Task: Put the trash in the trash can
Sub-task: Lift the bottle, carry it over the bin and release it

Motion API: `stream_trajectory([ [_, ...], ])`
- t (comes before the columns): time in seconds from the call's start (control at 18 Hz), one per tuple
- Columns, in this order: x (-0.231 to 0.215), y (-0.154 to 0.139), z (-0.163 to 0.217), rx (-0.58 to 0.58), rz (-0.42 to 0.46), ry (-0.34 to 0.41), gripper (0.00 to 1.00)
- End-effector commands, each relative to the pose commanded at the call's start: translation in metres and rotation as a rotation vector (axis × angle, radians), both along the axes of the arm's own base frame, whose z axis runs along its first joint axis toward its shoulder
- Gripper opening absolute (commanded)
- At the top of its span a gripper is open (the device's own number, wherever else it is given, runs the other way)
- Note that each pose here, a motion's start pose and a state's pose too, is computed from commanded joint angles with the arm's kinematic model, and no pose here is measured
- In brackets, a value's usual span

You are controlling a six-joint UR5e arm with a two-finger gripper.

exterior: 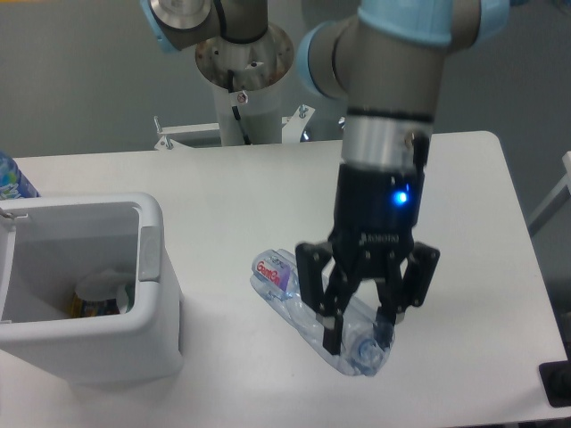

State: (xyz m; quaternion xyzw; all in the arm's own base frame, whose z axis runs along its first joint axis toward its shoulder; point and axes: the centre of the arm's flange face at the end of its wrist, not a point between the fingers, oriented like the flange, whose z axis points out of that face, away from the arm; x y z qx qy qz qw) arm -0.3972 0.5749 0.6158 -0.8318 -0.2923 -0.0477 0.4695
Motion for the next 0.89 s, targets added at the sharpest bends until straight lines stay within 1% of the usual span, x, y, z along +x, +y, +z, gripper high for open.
stream_trajectory([
  [0.17,0.034,0.011,0.011,0.011,-0.049,0.009,0.56],
  [0.28,0.056,0.022,0.01,0.008,-0.083,0.007,0.56],
  [0.44,0.087,0.033,0.0,-0.008,-0.128,-0.008,0.56],
  [0.61,0.12,0.042,-0.019,-0.038,-0.178,-0.034,0.56],
  [0.89,0.164,0.058,-0.024,-0.047,-0.245,-0.041,0.56],
])
